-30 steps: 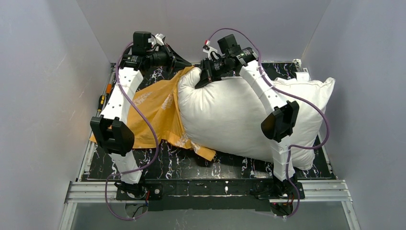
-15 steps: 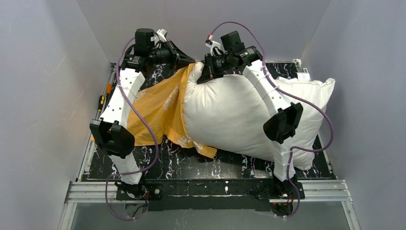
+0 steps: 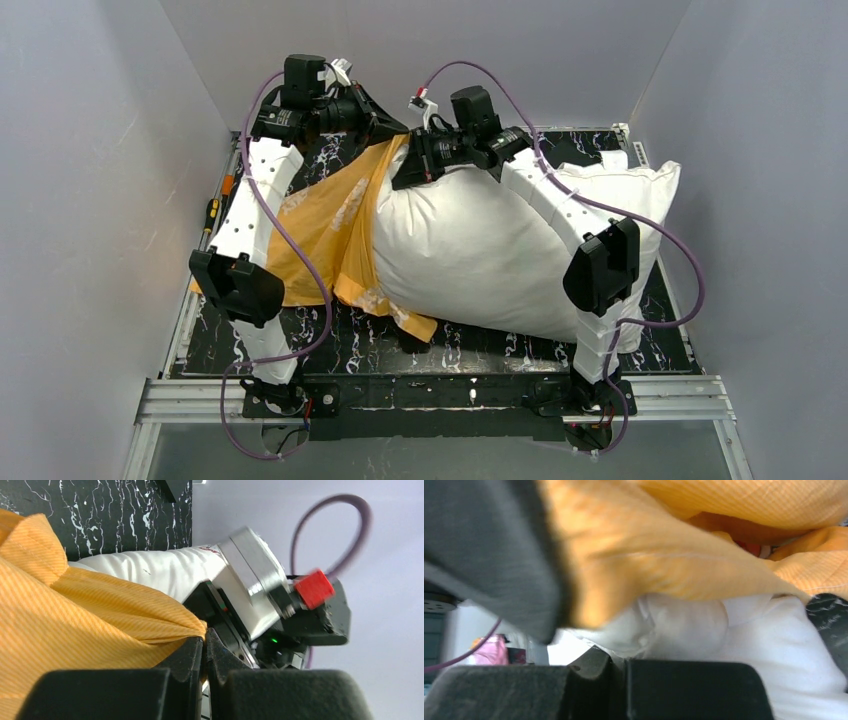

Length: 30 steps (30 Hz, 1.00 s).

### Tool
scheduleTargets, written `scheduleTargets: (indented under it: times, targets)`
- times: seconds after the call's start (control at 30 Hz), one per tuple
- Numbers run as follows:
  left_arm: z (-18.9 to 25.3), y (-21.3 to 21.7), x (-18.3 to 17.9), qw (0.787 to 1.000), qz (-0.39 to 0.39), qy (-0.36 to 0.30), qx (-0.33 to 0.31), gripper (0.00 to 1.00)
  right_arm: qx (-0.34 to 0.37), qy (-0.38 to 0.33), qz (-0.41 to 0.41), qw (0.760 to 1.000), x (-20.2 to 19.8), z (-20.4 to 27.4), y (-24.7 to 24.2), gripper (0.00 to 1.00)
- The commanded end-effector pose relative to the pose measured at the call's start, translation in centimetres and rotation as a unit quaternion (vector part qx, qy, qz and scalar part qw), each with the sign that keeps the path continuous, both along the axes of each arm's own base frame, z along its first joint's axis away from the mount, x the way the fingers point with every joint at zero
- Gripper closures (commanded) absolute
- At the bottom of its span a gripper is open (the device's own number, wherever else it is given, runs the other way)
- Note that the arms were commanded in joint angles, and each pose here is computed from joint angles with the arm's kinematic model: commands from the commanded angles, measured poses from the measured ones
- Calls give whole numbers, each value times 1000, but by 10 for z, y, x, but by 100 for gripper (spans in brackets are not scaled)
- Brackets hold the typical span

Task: Put the pillow into the pillowcase
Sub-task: Stuff the pillow into the pillowcase.

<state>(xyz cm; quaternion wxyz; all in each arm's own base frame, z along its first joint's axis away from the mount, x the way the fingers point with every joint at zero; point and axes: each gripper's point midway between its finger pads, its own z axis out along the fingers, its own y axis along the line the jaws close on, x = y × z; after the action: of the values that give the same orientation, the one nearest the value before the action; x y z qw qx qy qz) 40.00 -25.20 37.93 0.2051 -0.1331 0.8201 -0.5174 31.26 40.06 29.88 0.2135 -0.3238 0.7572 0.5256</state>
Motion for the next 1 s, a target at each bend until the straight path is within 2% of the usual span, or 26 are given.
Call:
scheduleTargets:
  times: [0.0,0.1,0.2,0.37,0.53,0.7,0.83,0.97]
  targets:
    - [103,-25,-39,981,-73,-165,-78,100,151,4,47,987,-4,28,28,99]
    - [97,-32,-54,981,-78,-159,-79,100,238,-144,44,960,33,32,23,99]
    - [91,-42,-68,981,-83,-156,-85,100,269,-204,43,940,55,27,25,99]
    - [77,-69,-82,980,-114,-138,-85,100,231,-137,31,963,71,3,32,99]
    - [97,-92,-88,972,-126,-176,-89,100,158,-15,13,987,73,-38,33,99]
    - [118,-100,-73,968,-103,-212,-86,100,121,47,11,991,60,-50,35,99]
    - [131,-99,-54,966,-62,-238,-81,100,116,55,16,992,50,-56,37,99]
    - [140,-116,-57,959,-81,-253,-100,100,126,40,20,991,52,-64,40,99]
